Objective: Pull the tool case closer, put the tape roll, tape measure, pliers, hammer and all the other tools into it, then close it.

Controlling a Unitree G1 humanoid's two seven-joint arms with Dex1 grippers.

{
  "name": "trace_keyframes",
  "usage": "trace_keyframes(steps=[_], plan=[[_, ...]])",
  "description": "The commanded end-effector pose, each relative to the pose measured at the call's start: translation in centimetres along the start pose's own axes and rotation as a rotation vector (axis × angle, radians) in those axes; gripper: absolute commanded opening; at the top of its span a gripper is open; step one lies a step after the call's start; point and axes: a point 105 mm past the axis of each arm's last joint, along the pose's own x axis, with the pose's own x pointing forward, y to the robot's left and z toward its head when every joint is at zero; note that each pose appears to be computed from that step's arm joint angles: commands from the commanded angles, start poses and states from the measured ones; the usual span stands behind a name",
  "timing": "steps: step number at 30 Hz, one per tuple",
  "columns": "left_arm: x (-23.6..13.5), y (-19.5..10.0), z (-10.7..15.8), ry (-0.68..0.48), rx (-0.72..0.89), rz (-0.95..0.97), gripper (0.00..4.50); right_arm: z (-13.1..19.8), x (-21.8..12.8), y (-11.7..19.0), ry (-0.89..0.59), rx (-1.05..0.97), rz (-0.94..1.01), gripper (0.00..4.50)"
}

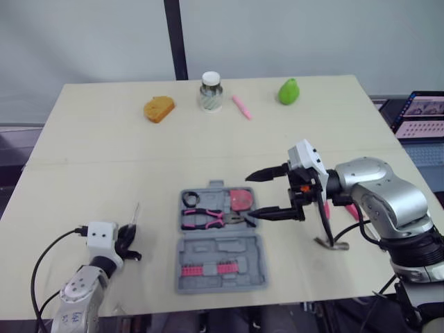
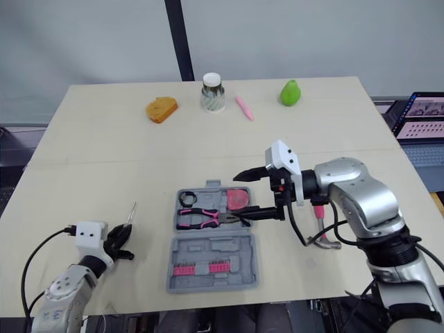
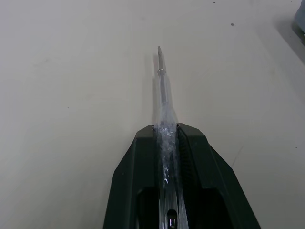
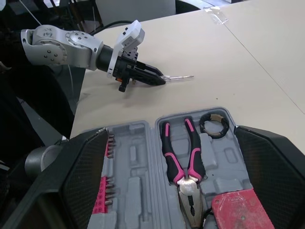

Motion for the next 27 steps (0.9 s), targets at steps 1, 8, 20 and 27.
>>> trace_keyframes(steps=[1,8,20,27], plan=[[0.0,-0.6,-0.9,0.043,0.009,-0.036,0.11,1.5,-0.4,0.1,-0.043,-0.046,-0.011,4.5],[-0.1,-0.2,-0.3,0.042,0.035,-0.057,0.11,1.7,-0.9,0.2,-0.049,-0.054,-0.019,4.5],[-2.2,-3.5,5.0,0.078,0.359,-0.542,0.11,1.8,-4.3,0.4,0.021,-0.075,-0.074,4.5],[-3.0,-3.8,7.6,0.244,0.576,-0.731,0.11,0.5,-5.2,1.3,0.071,-0.055,-0.118,4.5]])
